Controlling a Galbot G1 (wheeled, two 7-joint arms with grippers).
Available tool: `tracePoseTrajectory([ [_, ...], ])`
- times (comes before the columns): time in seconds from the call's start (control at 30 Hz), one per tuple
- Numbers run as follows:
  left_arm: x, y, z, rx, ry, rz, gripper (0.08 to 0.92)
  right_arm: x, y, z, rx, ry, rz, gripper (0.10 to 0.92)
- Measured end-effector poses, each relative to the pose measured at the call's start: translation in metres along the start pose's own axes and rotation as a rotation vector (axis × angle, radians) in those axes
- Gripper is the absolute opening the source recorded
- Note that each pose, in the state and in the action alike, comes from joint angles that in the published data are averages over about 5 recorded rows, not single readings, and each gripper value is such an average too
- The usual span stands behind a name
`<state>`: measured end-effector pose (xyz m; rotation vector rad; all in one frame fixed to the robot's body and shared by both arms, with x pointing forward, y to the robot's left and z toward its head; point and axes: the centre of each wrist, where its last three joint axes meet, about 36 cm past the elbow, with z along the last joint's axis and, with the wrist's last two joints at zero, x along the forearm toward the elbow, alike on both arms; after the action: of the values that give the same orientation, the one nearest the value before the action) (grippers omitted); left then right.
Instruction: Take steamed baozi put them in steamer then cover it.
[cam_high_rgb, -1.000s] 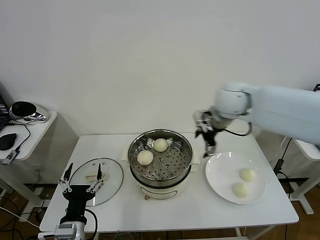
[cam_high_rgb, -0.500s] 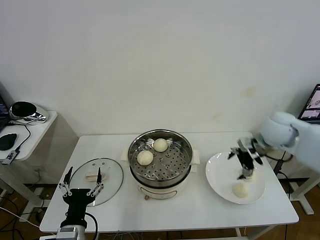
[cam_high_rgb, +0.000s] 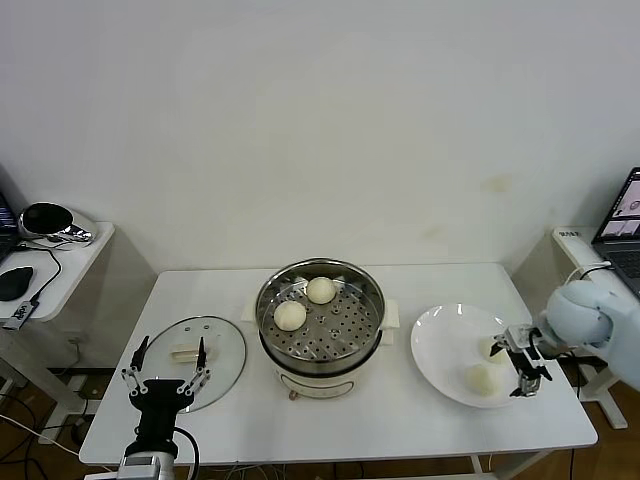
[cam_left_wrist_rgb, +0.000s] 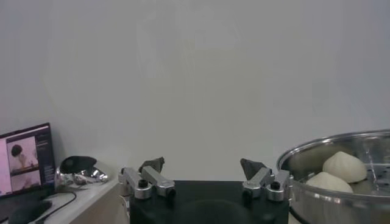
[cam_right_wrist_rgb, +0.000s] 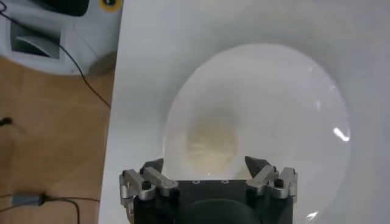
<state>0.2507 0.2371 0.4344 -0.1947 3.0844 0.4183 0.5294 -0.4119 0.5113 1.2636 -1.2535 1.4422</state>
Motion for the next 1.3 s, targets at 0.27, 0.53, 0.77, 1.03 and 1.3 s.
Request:
tracePoseTrajectory([
  [0.27, -0.001, 0.001, 0.000, -0.002, -0.001, -0.003, 0.823, -0.022, -0.003, 0.001, -0.012, 0.011, 0.017, 0.823],
  [0.53, -0.001, 0.001, 0.002, -0.002, 0.001, -0.005, 0.823, -0.040, -0.007, -0.001, -0.023, 0.013, 0.023, 0.810],
  [0.77, -0.002, 0.001, 0.002, -0.001, 0.001, -0.006, 0.823, -0.049, -0.008, -0.005, -0.033, 0.005, 0.022, 0.716],
  [1.03, -0.001, 0.001, 0.001, -0.001, -0.001, -0.005, 0.823, -0.055, -0.009, -0.008, -0.041, 0.001, 0.017, 0.624],
  [1.3, -0.001, 0.001, 0.000, 0.001, -0.004, -0.006, 0.823, -0.049, -0.012, -0.004, -0.052, 0.000, 0.021, 0.564],
])
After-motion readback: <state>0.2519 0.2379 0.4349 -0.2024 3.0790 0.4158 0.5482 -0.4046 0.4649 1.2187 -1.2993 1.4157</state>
